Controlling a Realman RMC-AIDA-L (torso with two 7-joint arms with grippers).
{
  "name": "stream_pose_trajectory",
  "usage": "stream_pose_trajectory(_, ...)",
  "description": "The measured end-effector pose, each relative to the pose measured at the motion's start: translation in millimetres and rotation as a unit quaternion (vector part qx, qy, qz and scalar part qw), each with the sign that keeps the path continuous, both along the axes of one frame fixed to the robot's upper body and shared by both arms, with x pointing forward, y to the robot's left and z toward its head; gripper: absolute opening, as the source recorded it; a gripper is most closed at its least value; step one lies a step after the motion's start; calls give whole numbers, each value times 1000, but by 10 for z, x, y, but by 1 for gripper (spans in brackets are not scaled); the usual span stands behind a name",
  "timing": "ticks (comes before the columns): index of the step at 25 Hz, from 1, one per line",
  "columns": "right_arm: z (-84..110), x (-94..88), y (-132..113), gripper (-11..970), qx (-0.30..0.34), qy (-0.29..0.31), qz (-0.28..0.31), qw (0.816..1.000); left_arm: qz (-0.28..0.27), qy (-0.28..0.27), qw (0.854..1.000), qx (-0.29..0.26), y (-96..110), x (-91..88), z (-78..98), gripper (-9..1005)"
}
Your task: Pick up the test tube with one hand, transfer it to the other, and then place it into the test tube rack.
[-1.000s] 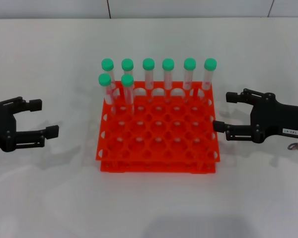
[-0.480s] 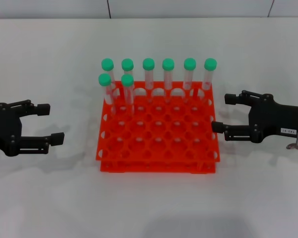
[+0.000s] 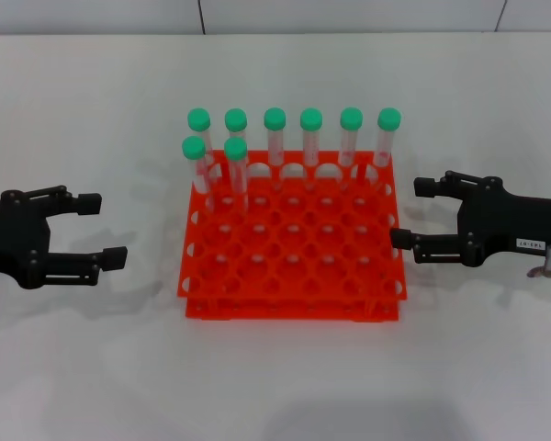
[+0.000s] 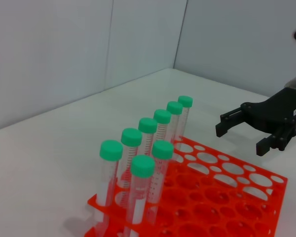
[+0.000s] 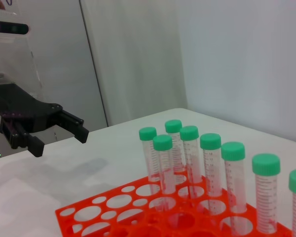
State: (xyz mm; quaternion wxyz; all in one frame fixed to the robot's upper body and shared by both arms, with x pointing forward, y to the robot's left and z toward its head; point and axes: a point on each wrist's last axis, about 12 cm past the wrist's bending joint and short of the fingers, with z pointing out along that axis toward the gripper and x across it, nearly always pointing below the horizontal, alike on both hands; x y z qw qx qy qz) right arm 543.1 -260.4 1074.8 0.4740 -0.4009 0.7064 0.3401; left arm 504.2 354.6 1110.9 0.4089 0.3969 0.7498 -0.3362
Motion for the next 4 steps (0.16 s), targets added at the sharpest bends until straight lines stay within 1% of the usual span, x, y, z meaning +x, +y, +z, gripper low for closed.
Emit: stream_pose_trajectory(4,-2,-1,4,880,0,0,0,1000,1,0,1000,1,-2,5,-1,893)
